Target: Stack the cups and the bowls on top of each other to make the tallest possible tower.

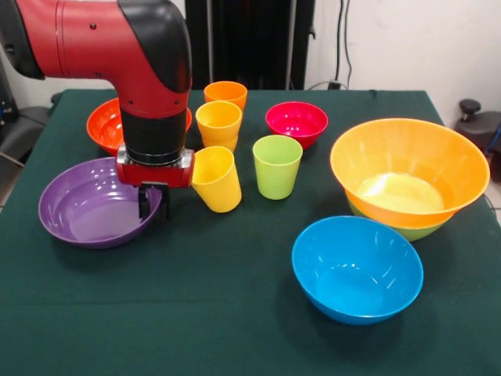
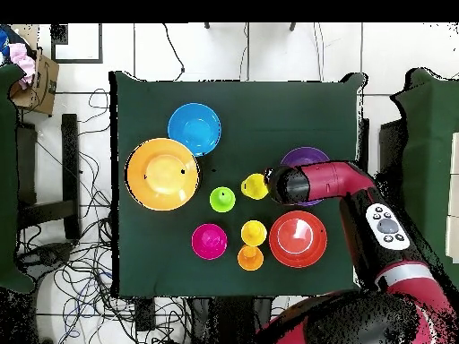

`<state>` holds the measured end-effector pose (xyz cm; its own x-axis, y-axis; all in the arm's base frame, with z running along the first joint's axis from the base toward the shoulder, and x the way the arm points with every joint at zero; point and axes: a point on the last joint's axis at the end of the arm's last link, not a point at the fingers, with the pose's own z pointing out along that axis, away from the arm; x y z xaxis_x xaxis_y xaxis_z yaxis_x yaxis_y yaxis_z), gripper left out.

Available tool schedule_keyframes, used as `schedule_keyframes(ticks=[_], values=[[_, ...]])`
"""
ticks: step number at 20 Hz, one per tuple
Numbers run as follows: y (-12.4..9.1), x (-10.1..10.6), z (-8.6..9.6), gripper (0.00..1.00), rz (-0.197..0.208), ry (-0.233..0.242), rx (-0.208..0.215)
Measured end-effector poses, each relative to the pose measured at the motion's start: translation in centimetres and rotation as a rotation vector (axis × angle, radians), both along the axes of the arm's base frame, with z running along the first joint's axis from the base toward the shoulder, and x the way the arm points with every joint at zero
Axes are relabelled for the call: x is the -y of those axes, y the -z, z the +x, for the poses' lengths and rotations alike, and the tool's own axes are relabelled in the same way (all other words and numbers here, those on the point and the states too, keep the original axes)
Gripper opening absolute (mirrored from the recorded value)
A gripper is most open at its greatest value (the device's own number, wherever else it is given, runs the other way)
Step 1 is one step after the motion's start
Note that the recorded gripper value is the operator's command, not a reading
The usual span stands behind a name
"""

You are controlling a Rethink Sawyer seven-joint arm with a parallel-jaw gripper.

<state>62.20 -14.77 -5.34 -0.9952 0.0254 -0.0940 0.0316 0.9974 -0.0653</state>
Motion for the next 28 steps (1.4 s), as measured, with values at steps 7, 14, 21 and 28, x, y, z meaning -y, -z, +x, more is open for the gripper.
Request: schedule_keyframes(ticks=[7,14,21,28], values=[[-0.2,0.6,0.2,0.0,0.001,-0.005,0.045],[-5.6,2.3,-0.3,0.0,0.03,0.057,0.075],[-13.5,2.9,-0.1,0.0,0.056,0.134,0.115],[-18.0,0.8,-0.5,0.0,0.081,0.157,0.119]])
